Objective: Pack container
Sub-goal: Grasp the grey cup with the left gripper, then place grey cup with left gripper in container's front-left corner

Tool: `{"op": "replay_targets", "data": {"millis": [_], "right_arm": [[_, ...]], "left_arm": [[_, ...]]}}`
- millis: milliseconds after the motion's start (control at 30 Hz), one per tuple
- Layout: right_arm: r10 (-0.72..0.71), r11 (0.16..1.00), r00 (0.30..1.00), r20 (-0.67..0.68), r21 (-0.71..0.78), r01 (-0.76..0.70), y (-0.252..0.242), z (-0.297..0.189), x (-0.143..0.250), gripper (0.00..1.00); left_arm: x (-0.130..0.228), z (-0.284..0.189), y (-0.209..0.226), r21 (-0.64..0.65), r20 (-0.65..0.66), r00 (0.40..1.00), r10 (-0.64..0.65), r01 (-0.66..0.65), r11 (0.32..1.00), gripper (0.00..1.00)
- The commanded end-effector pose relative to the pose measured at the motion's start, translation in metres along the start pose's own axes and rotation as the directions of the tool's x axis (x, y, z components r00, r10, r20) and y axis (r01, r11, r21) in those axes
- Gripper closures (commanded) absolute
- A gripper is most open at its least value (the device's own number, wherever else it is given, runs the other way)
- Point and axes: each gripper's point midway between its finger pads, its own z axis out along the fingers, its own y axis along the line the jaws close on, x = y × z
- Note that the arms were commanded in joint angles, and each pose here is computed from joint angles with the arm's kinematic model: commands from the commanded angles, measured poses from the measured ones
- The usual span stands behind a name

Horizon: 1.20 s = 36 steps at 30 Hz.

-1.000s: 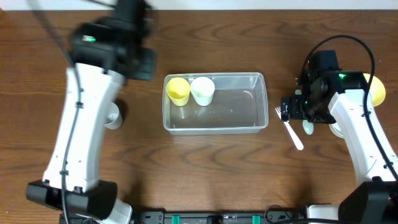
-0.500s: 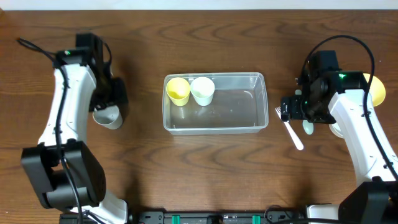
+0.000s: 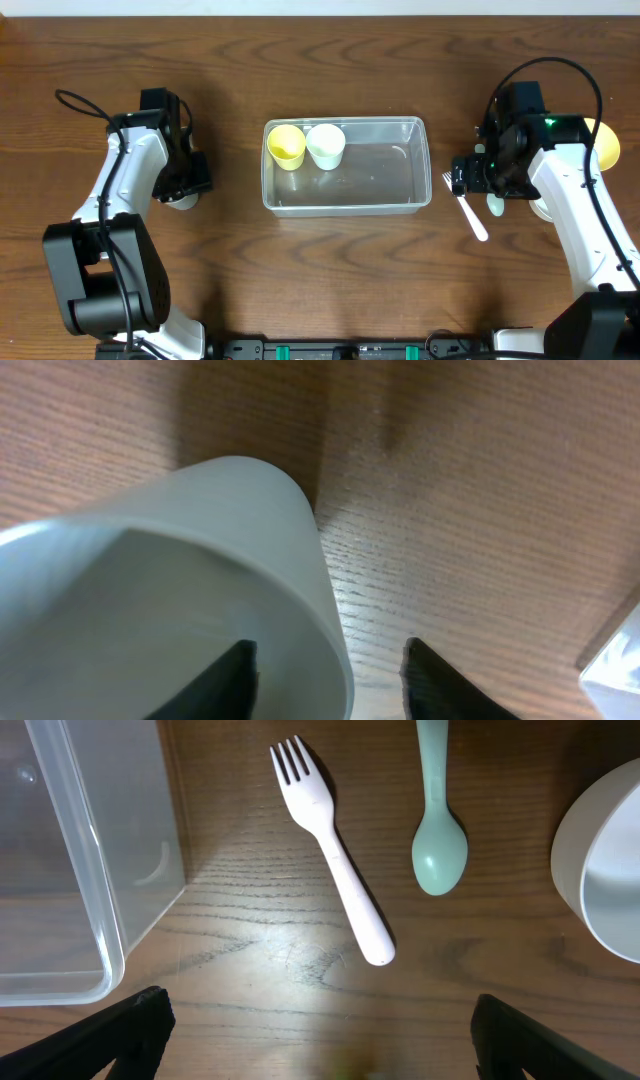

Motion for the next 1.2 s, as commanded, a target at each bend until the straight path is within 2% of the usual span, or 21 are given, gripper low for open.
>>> {"op": "replay_targets", "data": {"millis": [0,300,400,600,800,933,1000,1100,1167], "right_arm": [[-0.003,1.0,1.0,-0.006,0.011,0.003,-0.005,0.001,0.0,0.04],[-0.003,1.0,1.0,-0.006,0.011,0.003,-0.005,0.001,0.0,0.04],[-0.003,1.0,1.0,-0.006,0.011,0.003,-0.005,0.001,0.0,0.04],[-0.003,1.0,1.0,-0.006,0.011,0.003,-0.005,0.001,0.0,0.04],[-0.003,1.0,1.0,-0.005,0.011,0.003,-0.005,0.001,0.0,0.04],[-0.003,1.0,1.0,-0.005,0.011,0.003,-0.005,0.001,0.0,0.03],[-0.003,1.0,1.0,-0.005,0.011,0.003,-0.005,0.001,0.0,0.03],[-0.003,1.0,1.0,-0.004,0.011,0.003,-0.005,0.001,0.0,0.03],[-0.003,1.0,1.0,-0.003,0.011,0.003,-0.005,0.001,0.0,0.03]], "left_arm": [[0.0,0.003,0.005,-0.02,-0.008,1.0,-0.003,0.003,1.0,0.62],[-0.003,0.003,0.005,-0.018,0.003,1.0,-0.003,0.003,1.0,0.89],[-0.003,0.002,0.004,-0.018,0.004,1.0,-0.002,0.002,1.0,0.93],[-0.009,-0.007,0.002,-0.014,0.026,1.0,0.001,-0.001,1.0,0.94],[-0.011,-0.065,-0.018,-0.002,0.088,0.994,0.059,-0.059,0.998,0.94],[-0.003,-0.126,-0.056,0.016,0.197,0.966,0.168,-0.175,0.984,0.94],[0.005,-0.154,-0.081,0.03,0.274,0.932,0.238,-0.256,0.966,0.94],[0.023,-0.175,-0.114,0.043,0.34,0.881,0.331,-0.366,0.93,0.94],[0.035,-0.176,-0.131,0.044,0.339,0.859,0.383,-0.421,0.906,0.94]]}}
